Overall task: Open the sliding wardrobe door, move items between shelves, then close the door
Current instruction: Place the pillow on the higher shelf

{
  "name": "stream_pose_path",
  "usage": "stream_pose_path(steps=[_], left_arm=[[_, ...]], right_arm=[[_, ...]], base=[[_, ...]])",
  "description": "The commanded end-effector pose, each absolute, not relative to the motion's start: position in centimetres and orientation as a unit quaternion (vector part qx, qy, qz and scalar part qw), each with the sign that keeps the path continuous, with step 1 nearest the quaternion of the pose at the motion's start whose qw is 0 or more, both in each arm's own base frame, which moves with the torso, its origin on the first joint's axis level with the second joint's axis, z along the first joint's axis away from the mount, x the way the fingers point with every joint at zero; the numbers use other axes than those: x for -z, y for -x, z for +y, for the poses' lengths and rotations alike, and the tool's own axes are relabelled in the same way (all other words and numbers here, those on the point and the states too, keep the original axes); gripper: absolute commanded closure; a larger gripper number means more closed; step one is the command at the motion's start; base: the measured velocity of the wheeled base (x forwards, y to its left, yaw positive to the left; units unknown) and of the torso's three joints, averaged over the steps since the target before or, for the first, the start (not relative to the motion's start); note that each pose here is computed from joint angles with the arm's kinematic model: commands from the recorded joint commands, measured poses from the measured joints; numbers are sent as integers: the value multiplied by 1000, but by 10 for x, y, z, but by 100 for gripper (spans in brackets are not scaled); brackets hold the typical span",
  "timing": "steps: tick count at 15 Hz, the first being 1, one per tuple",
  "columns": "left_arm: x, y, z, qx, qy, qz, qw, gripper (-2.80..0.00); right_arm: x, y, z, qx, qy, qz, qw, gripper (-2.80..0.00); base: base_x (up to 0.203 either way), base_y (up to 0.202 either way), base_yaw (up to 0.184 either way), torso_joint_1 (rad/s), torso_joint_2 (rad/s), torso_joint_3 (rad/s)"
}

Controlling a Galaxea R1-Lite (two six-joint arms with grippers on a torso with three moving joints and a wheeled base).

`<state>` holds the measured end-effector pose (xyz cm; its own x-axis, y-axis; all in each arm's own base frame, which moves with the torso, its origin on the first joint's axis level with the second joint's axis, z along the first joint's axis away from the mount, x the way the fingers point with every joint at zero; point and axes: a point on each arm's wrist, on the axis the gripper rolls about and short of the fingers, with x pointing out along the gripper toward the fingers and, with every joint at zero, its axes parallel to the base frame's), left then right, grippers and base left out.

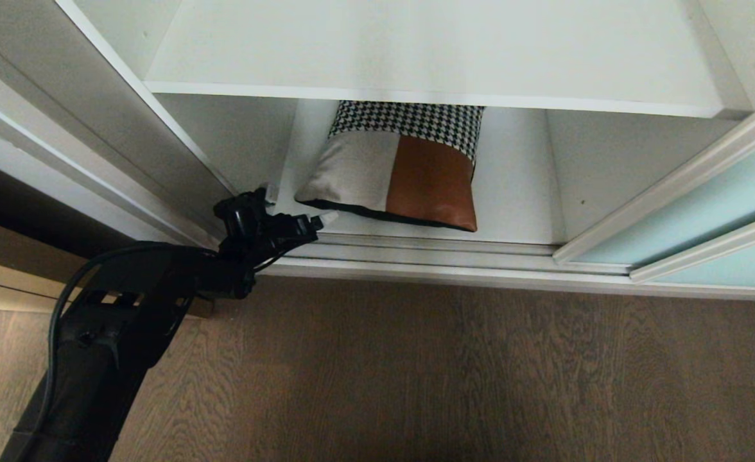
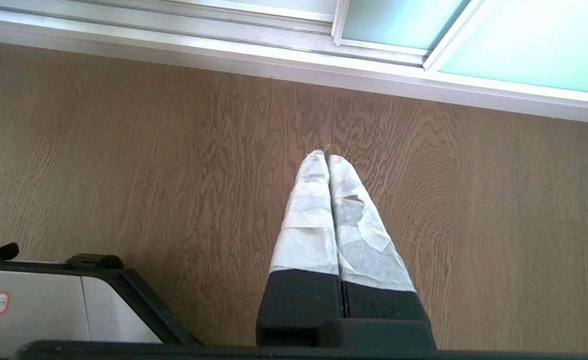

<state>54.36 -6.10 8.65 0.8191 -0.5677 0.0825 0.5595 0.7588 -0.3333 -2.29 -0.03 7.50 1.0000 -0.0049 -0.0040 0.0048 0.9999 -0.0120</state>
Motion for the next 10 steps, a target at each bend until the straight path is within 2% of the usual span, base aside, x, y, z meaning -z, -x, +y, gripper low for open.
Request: stream_pose_path(steps=[1, 6, 7, 8, 10], left_arm=[[-90, -544, -52, 281, 175, 2, 944, -280], [-97, -545, -26, 245, 174, -22, 953, -280], [-98, -545, -27, 246, 174, -23, 953, -199], [-98, -545, -28, 248, 177, -22, 952, 0], [-92, -546, -31, 254, 180, -15, 950, 0]], right_arm=[[-75, 23, 0, 2, 6, 1, 1000, 0], [-75, 23, 0, 2, 6, 2, 1000, 0], [-75, 23, 0, 2, 6, 1, 1000, 0], [-75, 23, 0, 2, 6, 1, 1000, 0], [-75, 23, 0, 2, 6, 1, 1000, 0]], base=[[0, 0, 0, 0, 0, 0], [0, 0, 0, 0, 0, 0], [0, 0, 0, 0, 0, 0], [0, 0, 0, 0, 0, 0], [0, 0, 0, 0, 0, 0]])
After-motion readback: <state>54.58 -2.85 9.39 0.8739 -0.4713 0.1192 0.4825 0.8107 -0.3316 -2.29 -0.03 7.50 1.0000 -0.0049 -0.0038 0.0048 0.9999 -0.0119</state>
